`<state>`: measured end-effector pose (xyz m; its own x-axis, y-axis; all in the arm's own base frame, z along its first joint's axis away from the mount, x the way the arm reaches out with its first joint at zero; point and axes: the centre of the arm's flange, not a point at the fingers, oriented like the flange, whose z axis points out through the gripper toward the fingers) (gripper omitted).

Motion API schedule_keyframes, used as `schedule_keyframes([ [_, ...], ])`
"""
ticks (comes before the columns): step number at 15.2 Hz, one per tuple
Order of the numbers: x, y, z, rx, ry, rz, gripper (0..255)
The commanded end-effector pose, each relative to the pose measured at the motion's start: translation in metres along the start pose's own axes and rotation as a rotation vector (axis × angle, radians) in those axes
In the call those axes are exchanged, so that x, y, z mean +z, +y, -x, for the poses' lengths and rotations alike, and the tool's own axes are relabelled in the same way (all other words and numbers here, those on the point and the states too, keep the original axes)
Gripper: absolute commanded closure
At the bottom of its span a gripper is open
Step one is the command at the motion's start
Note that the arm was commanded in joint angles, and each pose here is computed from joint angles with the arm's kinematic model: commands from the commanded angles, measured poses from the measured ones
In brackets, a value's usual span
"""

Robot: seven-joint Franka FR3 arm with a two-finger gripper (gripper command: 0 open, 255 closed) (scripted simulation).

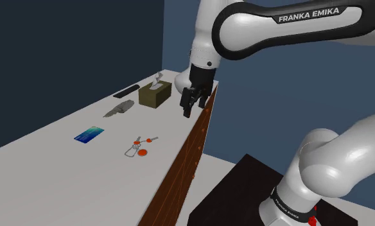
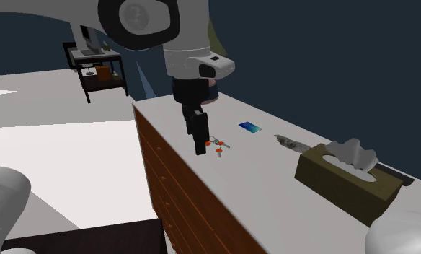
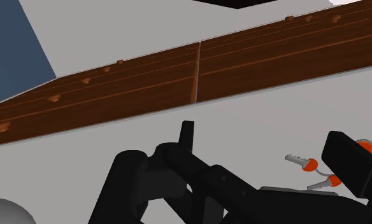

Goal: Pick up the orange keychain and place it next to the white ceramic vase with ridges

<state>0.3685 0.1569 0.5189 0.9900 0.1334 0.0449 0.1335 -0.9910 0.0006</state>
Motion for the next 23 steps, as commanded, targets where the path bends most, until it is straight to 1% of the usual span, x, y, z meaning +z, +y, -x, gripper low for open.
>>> schedule_keyframes([
  [1, 0.010, -0.024, -0.009, -0.004, -0.007, 0.000, 0],
  [14, 0.079, -0.170, -0.072, -0.036, -0.057, 0.003, 0],
  [21, 0.116, -0.170, -0.070, -0.036, -0.057, 0.003, 0],
  [23, 0.119, -0.170, -0.069, -0.036, -0.057, 0.003, 0],
])
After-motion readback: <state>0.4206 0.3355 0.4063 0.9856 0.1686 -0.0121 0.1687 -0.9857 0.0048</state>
